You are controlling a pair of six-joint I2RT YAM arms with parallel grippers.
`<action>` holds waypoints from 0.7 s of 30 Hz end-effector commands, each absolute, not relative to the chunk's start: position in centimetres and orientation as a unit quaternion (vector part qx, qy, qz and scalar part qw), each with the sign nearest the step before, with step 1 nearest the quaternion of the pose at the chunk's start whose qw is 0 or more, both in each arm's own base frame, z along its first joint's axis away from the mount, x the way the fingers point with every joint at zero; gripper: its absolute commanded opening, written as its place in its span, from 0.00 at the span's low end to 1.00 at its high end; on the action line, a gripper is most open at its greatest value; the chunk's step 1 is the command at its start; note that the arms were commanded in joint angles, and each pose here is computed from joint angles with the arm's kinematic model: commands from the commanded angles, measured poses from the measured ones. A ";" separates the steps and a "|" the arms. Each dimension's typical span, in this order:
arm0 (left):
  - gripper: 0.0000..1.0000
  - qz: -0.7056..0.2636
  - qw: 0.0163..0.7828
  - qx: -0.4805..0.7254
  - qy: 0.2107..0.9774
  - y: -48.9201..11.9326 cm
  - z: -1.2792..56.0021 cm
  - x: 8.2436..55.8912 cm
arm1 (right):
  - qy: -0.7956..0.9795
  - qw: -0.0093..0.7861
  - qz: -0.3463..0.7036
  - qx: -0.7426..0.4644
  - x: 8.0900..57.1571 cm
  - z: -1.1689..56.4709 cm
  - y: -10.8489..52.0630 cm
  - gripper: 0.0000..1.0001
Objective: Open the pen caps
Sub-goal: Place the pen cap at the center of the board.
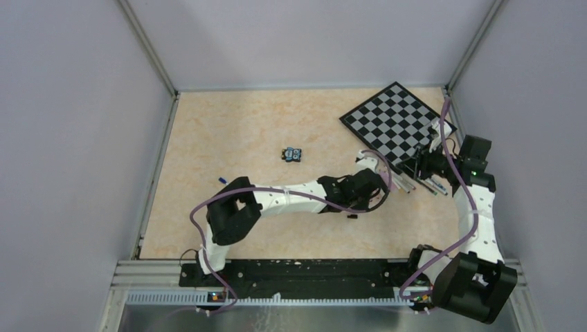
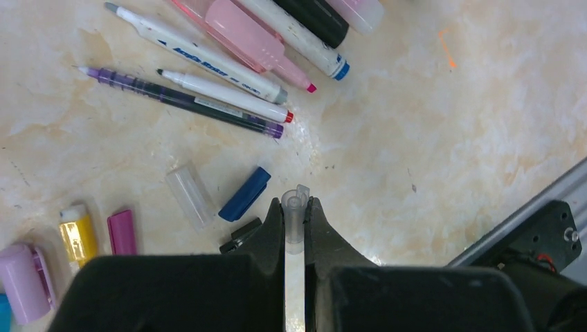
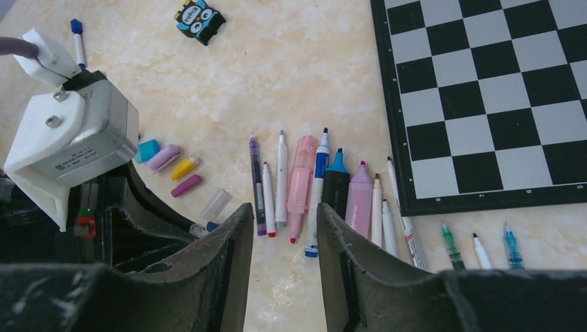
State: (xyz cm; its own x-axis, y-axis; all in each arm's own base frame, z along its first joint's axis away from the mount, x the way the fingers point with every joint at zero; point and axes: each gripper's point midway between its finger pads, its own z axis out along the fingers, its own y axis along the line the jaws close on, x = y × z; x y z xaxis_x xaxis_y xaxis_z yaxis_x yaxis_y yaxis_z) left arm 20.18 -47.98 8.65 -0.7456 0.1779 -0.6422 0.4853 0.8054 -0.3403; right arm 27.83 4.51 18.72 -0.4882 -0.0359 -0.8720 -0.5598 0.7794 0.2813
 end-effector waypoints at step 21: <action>0.06 -0.273 0.225 -0.047 0.934 -47.0 7.0 24.3 | 0.812 0.495 0.249 -0.184 28.5 19.7 3.9 0.38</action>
State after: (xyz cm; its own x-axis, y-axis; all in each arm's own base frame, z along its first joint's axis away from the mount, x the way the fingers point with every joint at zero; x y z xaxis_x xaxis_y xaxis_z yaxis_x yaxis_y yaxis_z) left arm 24.02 -46.74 7.66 -0.8797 -0.1611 -0.4475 0.0880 0.8695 -0.4860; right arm 28.21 3.87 18.57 -0.4867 -0.0451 -0.8724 -0.5349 0.8049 0.2568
